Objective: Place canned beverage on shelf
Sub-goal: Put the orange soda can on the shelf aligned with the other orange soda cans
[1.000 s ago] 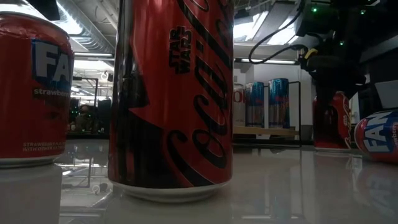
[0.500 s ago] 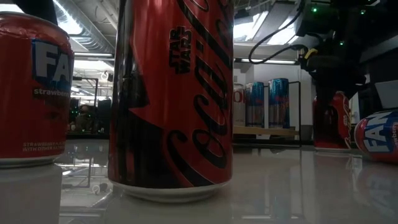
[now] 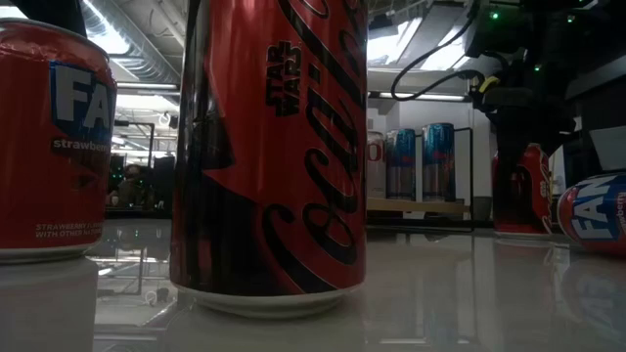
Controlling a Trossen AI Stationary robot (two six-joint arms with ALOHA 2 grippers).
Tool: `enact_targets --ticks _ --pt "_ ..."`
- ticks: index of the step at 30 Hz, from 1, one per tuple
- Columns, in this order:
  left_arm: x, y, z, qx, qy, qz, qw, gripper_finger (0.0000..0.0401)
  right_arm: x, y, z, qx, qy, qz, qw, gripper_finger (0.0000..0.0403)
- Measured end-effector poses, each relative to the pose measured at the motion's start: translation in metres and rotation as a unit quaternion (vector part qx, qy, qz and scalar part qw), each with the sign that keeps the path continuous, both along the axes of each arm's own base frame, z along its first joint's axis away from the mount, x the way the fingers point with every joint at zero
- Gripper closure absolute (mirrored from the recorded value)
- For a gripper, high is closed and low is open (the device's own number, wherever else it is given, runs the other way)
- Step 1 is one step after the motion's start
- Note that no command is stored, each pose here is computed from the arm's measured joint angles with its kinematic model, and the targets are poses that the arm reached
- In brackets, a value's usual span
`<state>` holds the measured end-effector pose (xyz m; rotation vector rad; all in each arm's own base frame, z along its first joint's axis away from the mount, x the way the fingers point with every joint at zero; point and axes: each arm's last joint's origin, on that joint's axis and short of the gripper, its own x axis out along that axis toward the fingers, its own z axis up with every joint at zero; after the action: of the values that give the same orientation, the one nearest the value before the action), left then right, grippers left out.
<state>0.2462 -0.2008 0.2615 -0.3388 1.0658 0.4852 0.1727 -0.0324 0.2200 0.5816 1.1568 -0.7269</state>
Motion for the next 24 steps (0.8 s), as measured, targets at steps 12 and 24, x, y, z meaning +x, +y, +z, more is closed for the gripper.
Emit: enact_targets --ticks 12,24 --pt "-0.004 0.003 -0.015 -0.004 0.014 0.022 1.000 0.0047 0.000 0.000 0.000 0.000 0.000 0.000 1.000 0.0012" --pt "-0.002 0.001 -0.015 -0.011 0.004 0.019 1.000 0.0047 0.000 0.000 0.000 0.000 0.000 0.000 1.000 0.0012"
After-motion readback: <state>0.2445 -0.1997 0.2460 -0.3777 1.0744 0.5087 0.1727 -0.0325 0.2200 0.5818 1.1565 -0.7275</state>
